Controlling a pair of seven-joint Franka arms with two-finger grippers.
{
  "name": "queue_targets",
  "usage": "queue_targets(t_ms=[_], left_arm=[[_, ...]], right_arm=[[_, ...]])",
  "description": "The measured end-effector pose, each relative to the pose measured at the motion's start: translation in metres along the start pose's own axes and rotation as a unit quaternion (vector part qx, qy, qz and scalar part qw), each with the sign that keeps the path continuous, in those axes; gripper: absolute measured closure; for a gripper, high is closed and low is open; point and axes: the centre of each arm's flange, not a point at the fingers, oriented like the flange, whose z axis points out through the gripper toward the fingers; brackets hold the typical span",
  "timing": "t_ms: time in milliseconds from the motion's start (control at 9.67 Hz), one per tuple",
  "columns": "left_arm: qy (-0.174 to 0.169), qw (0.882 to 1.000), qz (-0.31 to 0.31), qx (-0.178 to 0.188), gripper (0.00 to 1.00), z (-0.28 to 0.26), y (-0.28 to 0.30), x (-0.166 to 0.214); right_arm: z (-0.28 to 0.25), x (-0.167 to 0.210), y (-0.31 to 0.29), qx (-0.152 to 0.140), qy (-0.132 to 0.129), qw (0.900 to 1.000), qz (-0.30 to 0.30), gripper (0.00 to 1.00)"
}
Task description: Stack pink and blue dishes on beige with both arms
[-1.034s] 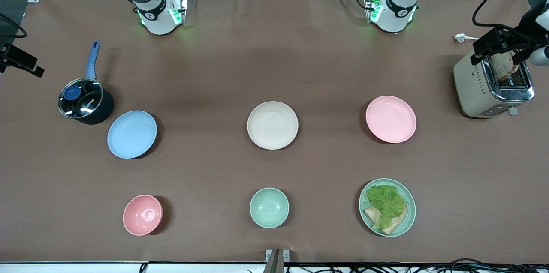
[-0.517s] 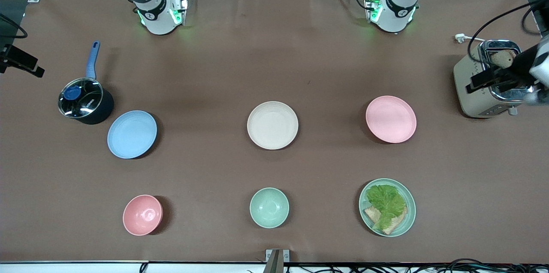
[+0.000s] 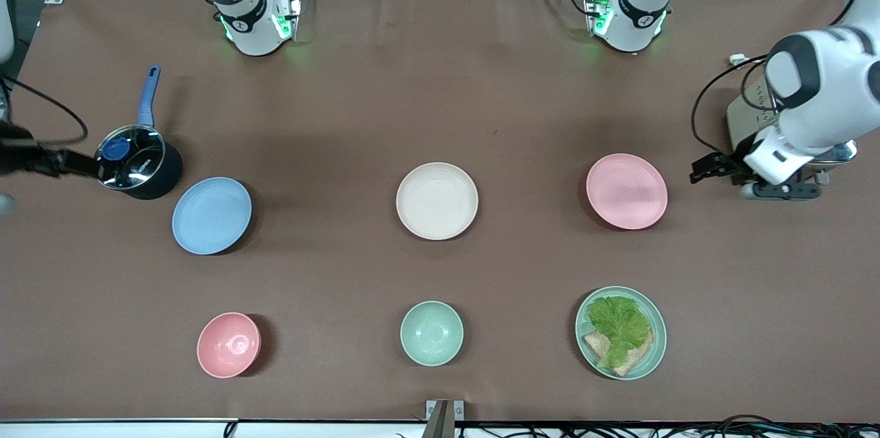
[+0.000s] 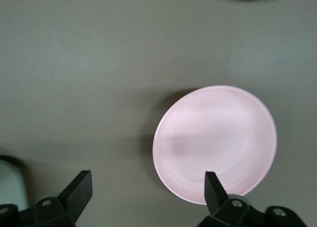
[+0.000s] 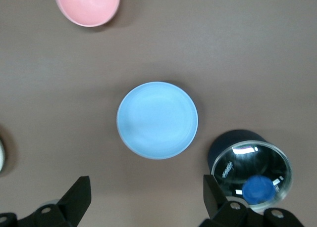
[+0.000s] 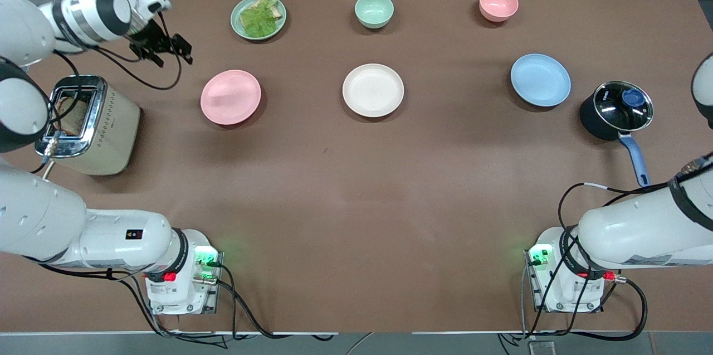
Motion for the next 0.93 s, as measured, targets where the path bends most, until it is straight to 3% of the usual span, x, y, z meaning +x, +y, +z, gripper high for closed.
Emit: queue_targets(t_ms=[207,517,621,931], left_arm=[[-0.016,0.999,-0.028,-0.016,0.06,0.056,-0.01,0.001],[-0.021,0.996,-0.042,-0.077,0.12,0.099,-0.017,-0.004],[-0.015,0.995,-0.043,-0.09,0.19,0.108,-0.02,-0.005],[-0.011,0.995,-0.046,-0.085,0.4,0.126,-0.026,-0.007]], right_arm=[[0.092,0.019,0.047,0.036,-0.009,0.999,-0.018,0.0],[0.21,0.025,0.097,0.081,0.003,0.995,-0.06,0.02],[0.24,0.021,0.108,0.083,0.008,0.994,-0.063,0.03],[0.282,0.012,0.118,0.091,0.0,0.994,-0.056,0.26]])
